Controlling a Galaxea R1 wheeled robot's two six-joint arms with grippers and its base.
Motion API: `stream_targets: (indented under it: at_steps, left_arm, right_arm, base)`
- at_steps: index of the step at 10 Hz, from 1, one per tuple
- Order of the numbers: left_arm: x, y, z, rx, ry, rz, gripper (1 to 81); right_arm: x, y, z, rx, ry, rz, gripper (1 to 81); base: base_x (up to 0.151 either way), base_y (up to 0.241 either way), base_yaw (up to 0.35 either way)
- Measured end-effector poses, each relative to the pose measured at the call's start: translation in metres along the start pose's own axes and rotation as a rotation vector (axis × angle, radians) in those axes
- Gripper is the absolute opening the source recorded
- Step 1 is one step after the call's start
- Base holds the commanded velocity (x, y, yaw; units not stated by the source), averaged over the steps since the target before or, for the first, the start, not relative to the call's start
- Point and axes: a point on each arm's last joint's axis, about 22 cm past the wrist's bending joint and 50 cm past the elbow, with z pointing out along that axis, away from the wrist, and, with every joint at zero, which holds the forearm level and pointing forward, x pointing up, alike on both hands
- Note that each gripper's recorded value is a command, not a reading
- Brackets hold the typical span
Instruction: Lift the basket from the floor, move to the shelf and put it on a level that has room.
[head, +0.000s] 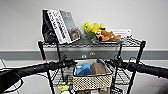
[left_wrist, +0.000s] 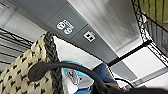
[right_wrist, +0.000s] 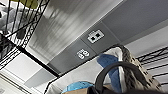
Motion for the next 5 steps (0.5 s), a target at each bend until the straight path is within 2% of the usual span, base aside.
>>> stream_targets:
  at_steps: [5]
  left_arm:
    - [0.027,-0.020,0.013,0.082,0.019,0.019,1.0]
  right_arm:
    - [0.010,0.003,0.037,-0.029,0.027,-0.031,1.0]
  base:
    - [0.000,0.000,0.000]
